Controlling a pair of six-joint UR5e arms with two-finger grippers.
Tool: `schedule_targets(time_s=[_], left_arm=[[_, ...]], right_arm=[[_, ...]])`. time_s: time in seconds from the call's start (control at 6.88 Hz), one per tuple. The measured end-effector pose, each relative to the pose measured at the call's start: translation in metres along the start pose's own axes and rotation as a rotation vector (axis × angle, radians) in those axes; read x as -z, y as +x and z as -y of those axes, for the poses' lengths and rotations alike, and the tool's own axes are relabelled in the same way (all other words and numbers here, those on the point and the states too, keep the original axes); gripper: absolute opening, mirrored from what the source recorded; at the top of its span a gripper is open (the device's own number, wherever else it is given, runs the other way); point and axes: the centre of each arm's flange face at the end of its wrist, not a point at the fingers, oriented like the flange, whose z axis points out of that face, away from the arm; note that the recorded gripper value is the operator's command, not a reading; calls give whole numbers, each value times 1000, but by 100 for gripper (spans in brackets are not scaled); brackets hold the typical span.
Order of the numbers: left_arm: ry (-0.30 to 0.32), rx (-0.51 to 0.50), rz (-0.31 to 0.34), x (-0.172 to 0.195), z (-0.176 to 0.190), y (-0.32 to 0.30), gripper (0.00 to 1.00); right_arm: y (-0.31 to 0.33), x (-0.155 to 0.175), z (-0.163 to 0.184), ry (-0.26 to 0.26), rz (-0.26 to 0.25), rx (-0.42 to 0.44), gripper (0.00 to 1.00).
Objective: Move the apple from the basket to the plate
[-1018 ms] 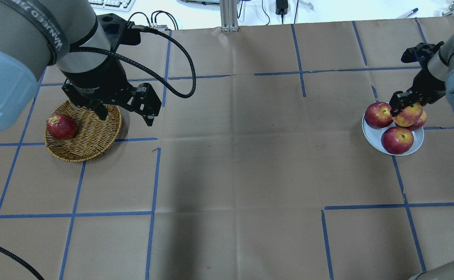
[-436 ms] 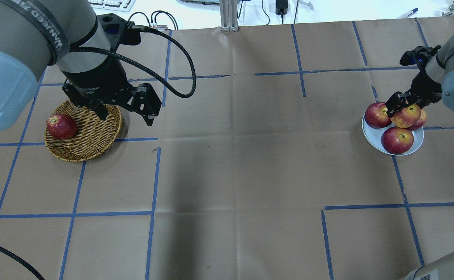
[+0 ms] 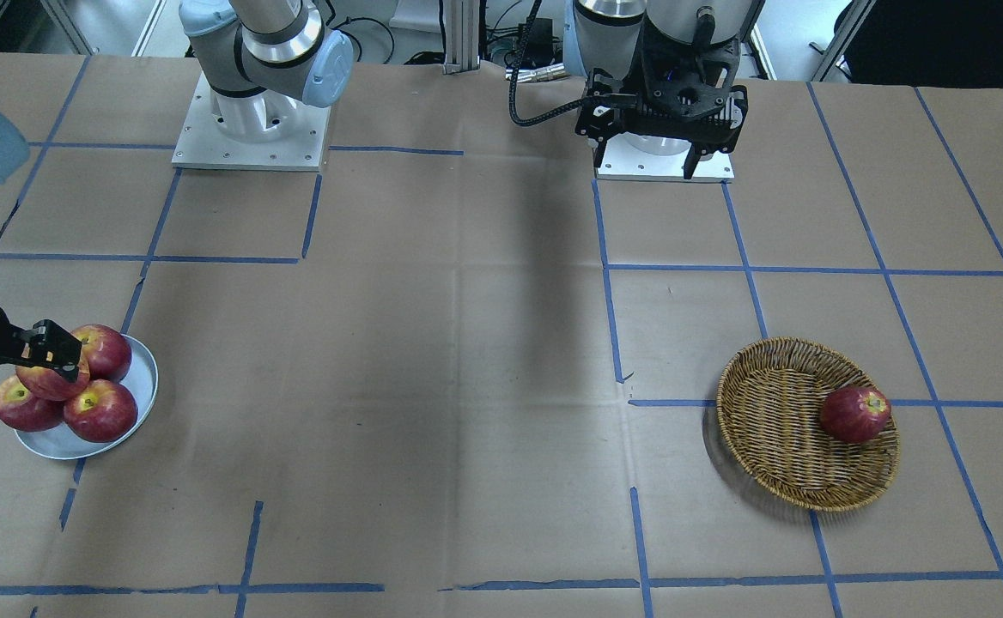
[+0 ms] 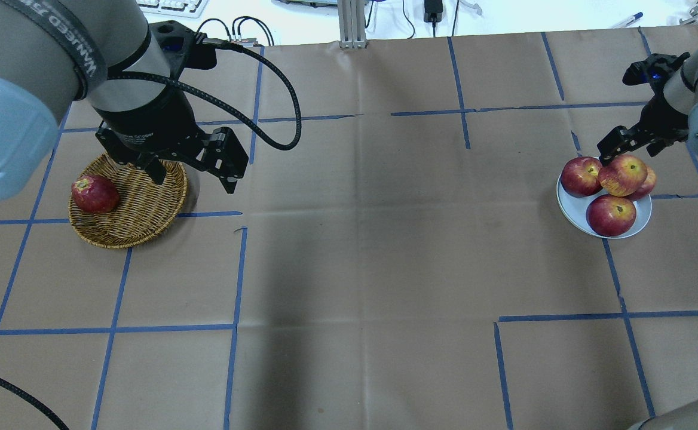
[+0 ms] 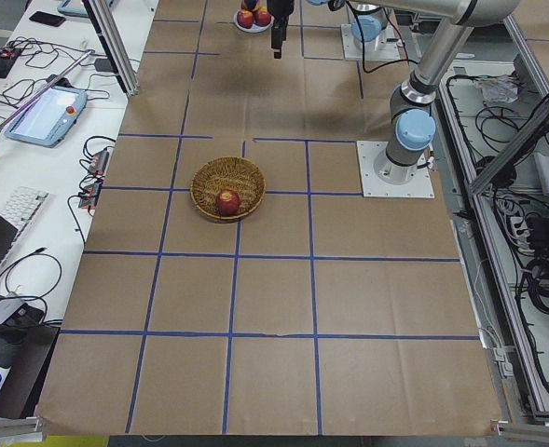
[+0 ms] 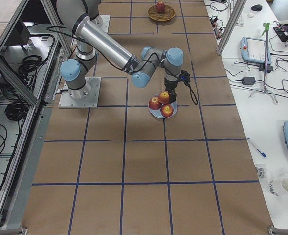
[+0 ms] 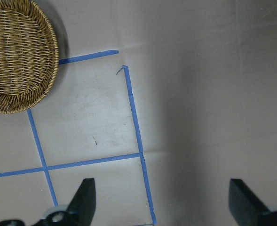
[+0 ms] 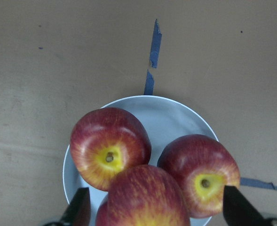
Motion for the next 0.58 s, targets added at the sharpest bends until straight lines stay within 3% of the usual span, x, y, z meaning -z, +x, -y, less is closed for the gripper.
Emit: schedule_targets(time_s=[0.29, 0.58], left_arm=[[0, 0, 0, 0, 0, 0, 99], [0, 0, 0, 0, 0, 0, 99]], right_arm=[[-47, 61, 12, 20, 0, 37, 100], [-129, 112, 17, -19, 26, -29, 100]])
